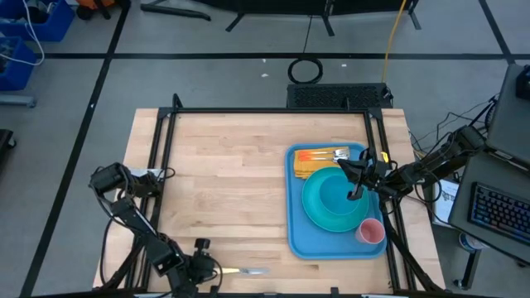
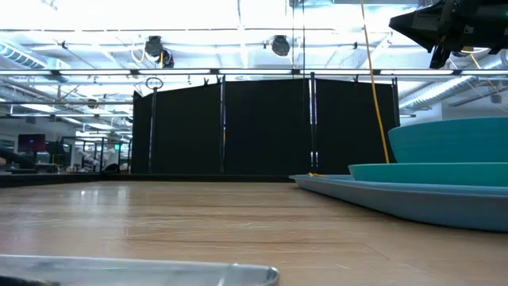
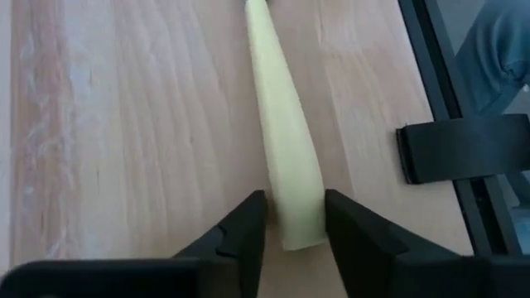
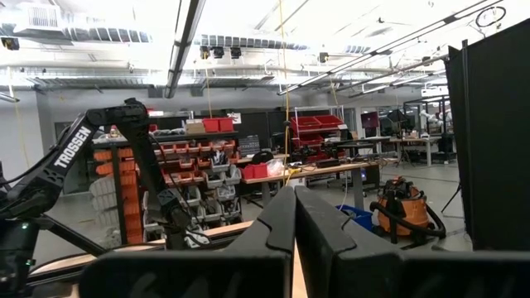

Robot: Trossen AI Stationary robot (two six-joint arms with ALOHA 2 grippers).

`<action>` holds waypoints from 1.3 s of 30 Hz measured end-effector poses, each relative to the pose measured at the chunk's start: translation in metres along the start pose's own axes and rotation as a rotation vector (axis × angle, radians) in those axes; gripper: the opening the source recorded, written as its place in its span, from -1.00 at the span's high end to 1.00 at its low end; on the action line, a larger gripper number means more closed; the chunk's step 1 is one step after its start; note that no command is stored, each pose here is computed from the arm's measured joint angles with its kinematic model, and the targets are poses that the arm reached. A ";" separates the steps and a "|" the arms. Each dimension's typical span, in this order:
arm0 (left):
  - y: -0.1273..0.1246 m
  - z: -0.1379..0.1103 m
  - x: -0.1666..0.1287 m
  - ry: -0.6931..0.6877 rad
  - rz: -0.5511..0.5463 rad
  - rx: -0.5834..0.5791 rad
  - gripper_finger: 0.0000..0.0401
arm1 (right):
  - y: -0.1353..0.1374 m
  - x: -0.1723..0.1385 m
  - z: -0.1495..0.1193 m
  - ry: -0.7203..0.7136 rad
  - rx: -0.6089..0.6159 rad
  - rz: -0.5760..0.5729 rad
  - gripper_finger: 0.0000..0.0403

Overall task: Set up tray
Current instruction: Put the light yellow knife on the napkin to the left of the blue plate

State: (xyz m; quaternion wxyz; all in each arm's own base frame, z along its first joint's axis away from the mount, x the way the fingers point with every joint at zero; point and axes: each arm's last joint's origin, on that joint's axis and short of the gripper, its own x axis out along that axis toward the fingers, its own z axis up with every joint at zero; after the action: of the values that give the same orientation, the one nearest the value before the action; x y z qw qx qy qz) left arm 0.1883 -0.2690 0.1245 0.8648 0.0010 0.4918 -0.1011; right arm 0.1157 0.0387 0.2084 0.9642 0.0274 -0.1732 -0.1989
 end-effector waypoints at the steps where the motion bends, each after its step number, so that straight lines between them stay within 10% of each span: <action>1: 0.000 0.000 0.000 -0.001 0.002 -0.001 0.41 | 0.000 0.000 0.000 0.000 0.000 0.001 1.00; 19: 0.011 0.007 -0.004 -0.049 0.101 0.041 0.61 | 0.000 0.000 0.000 0.000 0.000 0.000 1.00; 39: 0.110 0.075 -0.066 -0.150 0.354 0.031 0.61 | 0.000 0.000 -0.001 0.011 -0.014 0.004 1.00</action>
State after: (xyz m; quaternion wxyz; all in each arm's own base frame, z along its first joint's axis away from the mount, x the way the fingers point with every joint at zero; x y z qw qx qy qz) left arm 0.2386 -0.1569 0.2083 0.9031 0.0933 0.4167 0.0451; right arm 0.1163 0.0390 0.2071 0.9657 0.0215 -0.1665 -0.1982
